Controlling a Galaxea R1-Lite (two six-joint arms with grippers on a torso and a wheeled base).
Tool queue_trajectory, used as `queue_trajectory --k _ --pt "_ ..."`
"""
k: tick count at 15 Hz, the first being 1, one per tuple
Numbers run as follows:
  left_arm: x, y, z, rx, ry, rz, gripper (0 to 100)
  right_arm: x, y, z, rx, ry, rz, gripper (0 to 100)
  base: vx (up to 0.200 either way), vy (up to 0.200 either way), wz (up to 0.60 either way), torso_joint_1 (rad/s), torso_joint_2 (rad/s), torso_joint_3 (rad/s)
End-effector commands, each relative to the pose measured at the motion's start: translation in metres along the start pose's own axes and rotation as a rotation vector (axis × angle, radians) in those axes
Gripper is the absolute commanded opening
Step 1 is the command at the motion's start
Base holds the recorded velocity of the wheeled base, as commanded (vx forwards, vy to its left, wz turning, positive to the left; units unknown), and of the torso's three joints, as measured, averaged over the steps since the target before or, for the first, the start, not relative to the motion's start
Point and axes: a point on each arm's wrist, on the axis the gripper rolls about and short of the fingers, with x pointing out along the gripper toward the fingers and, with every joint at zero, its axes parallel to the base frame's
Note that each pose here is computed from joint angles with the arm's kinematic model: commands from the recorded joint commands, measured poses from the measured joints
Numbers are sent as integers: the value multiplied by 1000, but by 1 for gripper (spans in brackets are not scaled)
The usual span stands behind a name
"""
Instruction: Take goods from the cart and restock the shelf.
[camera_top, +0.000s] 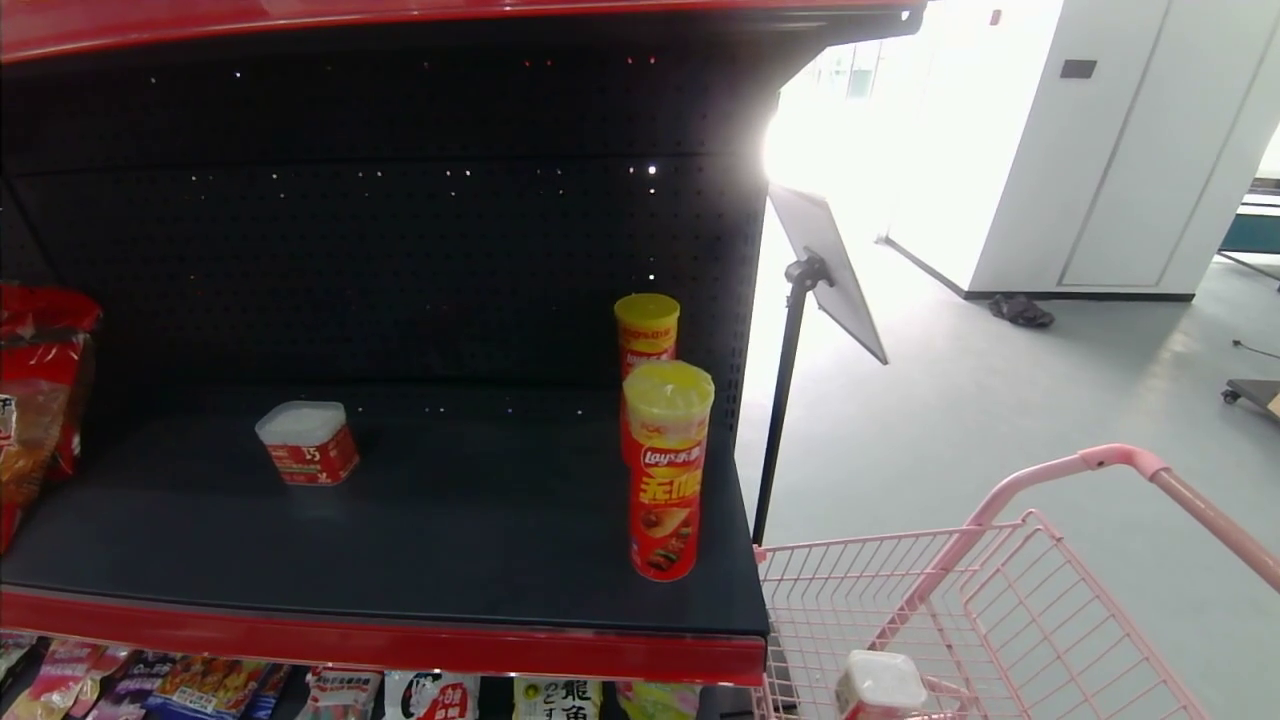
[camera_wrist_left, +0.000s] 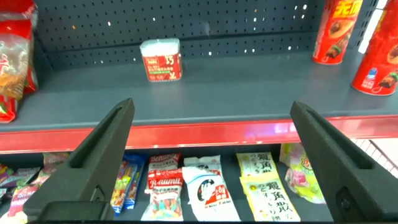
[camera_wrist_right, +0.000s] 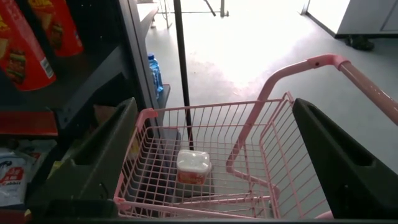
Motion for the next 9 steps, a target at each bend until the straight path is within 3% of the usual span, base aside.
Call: queue_trajectory --k 1,5,9 --pt "0 0 0 0 1 0 100 0 0 0 -1 0 0 100 0 0 0 2 7 -159" --pt "0 0 0 -2 1 0 100 0 0 0 -1 0 0 100 0 0 0 5 2 -166" --pt "0 0 0 -2 1 0 100 0 0 0 -1 0 0 100 0 0 0 1 2 -18"
